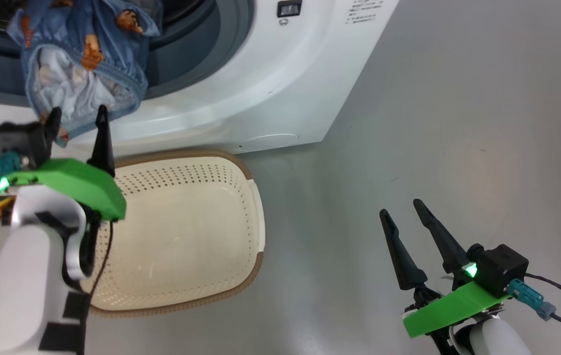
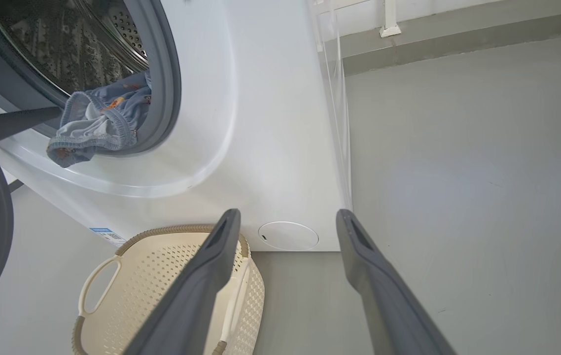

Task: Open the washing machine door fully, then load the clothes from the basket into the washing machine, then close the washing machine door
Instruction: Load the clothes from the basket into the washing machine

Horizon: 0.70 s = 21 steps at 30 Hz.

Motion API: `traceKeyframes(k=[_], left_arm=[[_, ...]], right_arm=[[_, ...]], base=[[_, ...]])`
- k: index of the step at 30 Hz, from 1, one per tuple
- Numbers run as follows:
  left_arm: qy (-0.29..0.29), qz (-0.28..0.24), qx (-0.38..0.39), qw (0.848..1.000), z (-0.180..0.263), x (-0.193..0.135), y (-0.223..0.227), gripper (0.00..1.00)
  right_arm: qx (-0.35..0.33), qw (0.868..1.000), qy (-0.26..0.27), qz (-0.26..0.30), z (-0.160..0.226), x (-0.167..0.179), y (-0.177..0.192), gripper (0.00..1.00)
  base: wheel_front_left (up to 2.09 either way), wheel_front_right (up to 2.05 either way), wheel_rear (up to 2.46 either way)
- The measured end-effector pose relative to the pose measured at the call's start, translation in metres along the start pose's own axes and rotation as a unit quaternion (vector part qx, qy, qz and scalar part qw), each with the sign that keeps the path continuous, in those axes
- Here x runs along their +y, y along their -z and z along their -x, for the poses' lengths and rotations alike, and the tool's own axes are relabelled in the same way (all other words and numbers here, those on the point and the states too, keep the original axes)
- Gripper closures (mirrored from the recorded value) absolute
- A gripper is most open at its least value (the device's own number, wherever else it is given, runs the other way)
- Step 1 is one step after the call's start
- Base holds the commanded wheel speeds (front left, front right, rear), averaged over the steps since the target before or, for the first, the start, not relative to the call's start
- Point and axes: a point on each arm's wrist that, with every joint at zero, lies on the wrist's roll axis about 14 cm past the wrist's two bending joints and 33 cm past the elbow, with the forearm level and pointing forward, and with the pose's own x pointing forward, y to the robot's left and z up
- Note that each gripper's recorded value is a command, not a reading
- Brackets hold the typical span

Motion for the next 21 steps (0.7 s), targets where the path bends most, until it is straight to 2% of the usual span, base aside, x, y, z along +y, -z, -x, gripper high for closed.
traceKeyframes(k=[7, 21], left_arm=[[0.000, -0.052, 0.057, 0.997, -0.025, 0.003, 0.022, 0.00], [-0.020, -0.106, 0.089, 0.990, -0.050, 0.018, 0.032, 0.00]], right_arm=[[0.003, 1.000, 0.012, -0.002, 0.003, -0.005, 0.002, 0.00], [0.007, 1.000, 0.024, -0.002, 0.006, -0.012, 0.005, 0.00]], base=[[0.00, 0.00, 0.00], [0.00, 0.00, 0.00]])
